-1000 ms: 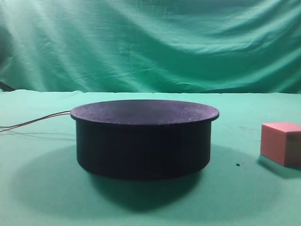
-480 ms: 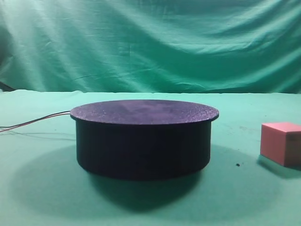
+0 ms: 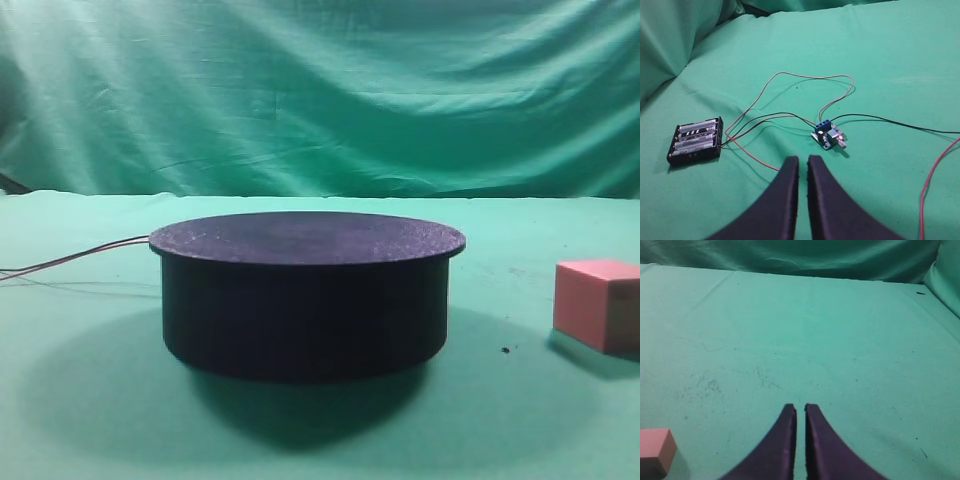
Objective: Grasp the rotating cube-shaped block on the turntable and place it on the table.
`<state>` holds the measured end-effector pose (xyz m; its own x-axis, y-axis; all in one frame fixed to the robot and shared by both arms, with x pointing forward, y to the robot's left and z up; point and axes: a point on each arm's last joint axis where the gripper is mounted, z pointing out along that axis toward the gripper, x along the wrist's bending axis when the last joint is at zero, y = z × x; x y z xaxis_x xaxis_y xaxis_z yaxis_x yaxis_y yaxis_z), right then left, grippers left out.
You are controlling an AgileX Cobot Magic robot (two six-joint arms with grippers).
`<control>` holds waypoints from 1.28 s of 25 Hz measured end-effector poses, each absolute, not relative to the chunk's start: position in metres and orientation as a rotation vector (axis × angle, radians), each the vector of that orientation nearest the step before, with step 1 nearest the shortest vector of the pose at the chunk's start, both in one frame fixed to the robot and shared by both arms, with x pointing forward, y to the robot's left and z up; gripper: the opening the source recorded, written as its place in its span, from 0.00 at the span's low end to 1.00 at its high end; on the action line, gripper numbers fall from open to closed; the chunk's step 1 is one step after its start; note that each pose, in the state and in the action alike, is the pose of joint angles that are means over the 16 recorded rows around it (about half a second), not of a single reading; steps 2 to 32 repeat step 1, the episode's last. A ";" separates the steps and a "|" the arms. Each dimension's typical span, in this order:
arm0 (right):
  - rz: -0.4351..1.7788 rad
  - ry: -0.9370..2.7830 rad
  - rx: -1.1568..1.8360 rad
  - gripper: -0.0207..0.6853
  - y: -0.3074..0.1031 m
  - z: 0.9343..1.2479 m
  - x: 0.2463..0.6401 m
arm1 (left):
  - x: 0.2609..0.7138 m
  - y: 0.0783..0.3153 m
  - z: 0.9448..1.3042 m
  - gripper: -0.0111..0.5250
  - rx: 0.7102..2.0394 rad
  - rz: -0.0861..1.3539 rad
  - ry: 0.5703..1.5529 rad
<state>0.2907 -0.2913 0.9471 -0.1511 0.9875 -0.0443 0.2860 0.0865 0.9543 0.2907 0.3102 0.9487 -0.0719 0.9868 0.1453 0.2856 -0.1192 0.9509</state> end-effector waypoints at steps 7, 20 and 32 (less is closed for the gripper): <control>1.109 1.566 1.301 0.03 -0.291 0.947 0.291 | 0.291 0.310 0.949 0.02 1.477 1.231 1.423; 1.109 1.566 1.301 0.03 -0.291 0.947 0.291 | 0.291 0.310 0.949 0.02 1.477 1.231 1.423; 1.109 1.566 1.301 0.03 -0.291 0.947 0.291 | 0.291 0.310 0.949 0.02 1.477 1.231 1.423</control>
